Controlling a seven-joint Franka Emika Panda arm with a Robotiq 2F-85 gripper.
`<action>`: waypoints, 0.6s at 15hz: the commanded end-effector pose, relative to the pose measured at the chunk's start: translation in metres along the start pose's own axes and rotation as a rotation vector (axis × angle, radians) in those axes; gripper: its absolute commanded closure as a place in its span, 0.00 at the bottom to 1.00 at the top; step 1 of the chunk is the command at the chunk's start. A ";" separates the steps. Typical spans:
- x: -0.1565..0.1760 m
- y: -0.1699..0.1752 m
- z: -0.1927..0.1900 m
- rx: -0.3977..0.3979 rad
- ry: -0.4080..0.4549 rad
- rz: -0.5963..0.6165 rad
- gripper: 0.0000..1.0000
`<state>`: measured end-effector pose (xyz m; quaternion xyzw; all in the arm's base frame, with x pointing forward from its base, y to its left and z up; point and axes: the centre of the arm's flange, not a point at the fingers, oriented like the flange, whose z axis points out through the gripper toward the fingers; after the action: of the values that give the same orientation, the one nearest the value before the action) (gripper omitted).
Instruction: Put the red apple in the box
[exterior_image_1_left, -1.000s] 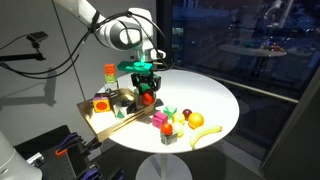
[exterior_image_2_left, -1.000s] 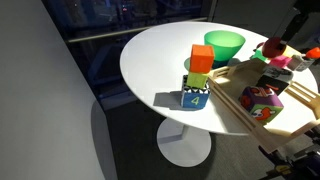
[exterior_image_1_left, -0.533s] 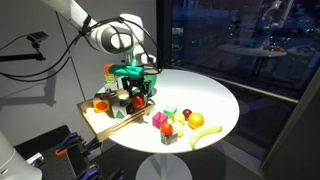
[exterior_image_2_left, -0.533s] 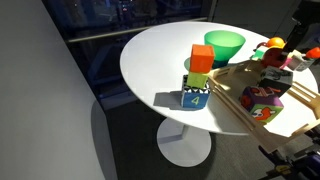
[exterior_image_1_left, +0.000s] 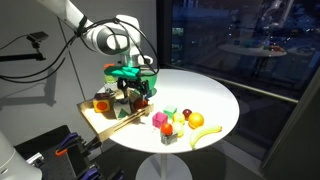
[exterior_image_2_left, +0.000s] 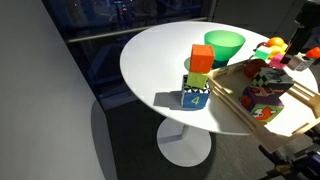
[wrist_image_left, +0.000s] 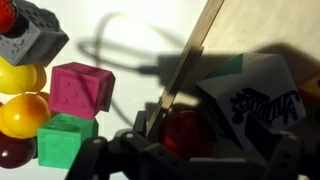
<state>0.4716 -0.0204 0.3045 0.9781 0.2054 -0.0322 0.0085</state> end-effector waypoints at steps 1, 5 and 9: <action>-0.013 -0.001 -0.018 0.003 -0.015 0.062 0.00; -0.021 0.001 -0.032 0.014 -0.051 0.156 0.00; -0.032 -0.001 -0.052 0.004 -0.060 0.235 0.00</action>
<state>0.4552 -0.0289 0.3352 0.9912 0.1171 -0.0606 0.0062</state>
